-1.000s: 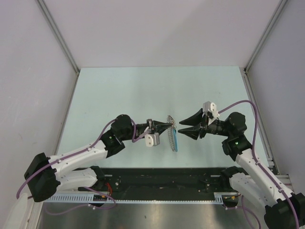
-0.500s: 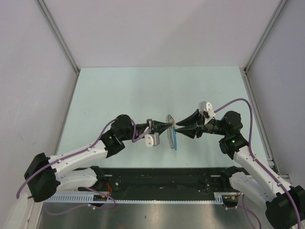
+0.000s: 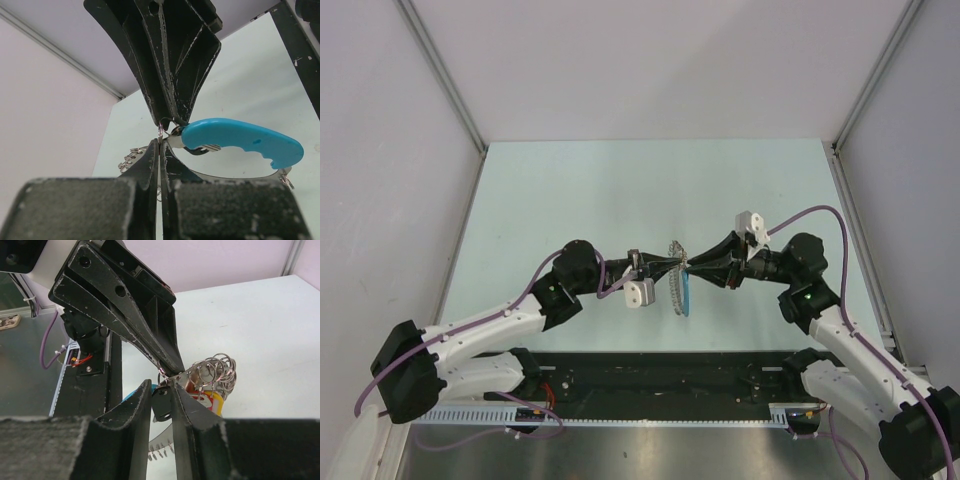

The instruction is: Remove the keys from the keyring

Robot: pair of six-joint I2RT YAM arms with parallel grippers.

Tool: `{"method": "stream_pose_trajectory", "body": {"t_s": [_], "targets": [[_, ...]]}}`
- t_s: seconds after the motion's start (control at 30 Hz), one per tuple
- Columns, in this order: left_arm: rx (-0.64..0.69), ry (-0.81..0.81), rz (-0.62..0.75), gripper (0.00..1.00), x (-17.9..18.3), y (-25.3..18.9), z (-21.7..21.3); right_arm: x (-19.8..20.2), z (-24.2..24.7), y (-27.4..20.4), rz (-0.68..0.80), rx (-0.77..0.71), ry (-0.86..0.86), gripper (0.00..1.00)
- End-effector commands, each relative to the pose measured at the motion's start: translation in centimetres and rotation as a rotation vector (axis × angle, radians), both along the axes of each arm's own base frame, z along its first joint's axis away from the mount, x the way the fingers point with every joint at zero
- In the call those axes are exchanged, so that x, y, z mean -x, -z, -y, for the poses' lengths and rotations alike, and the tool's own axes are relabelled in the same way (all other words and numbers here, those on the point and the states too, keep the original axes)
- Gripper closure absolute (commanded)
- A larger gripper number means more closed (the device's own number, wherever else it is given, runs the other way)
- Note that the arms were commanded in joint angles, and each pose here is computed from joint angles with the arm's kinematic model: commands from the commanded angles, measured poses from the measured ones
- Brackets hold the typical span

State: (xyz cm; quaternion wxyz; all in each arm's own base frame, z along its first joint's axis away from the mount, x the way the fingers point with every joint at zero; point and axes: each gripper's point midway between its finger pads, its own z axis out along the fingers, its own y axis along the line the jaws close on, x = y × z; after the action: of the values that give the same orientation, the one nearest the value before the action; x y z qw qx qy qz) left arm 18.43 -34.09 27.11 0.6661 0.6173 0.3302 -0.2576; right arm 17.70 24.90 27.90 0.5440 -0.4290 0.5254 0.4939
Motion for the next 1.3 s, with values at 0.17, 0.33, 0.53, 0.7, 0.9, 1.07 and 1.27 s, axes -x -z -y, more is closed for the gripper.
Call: {"method": "stream_pose_trajectory", "body": {"t_s": [0.17,0.33,0.53,0.7,0.9,1.07,1.27], "targets": [[0.092,-0.006,0.096,1.0,0.0,-3.9,-0.1,-0.3,-0.1,-0.6,-0.004,-0.009,0.028,0.92],[0.068,-0.041,0.1,1.0,-0.7,-3.2,-0.2,-0.4,-0.1,-1.5,-0.036,-0.002,0.033,1.0],[0.033,-0.098,0.092,1.0,-1.9,-2.3,-0.2,-0.8,-0.3,-3.1,-0.095,0.023,0.069,1.0],[0.011,-0.124,0.083,1.0,-2.5,-1.9,0.0,-0.6,-1.2,-4.2,-0.154,0.039,0.068,1.0],[0.022,-0.164,0.055,1.0,-3.2,-2.0,-0.1,0.2,-2.8,-4.3,-0.224,0.048,0.035,1.0],[0.019,-0.207,0.04,1.0,-3.9,-2.0,-0.3,0.3,-3.6,-4.9,-0.357,0.042,0.056,1.0],[0.037,-0.232,0.017,1.0,-4.3,-2.2,-0.5,-1.0,-3.7,-3.2,-0.52,0.071,0.217,1.0]]}}
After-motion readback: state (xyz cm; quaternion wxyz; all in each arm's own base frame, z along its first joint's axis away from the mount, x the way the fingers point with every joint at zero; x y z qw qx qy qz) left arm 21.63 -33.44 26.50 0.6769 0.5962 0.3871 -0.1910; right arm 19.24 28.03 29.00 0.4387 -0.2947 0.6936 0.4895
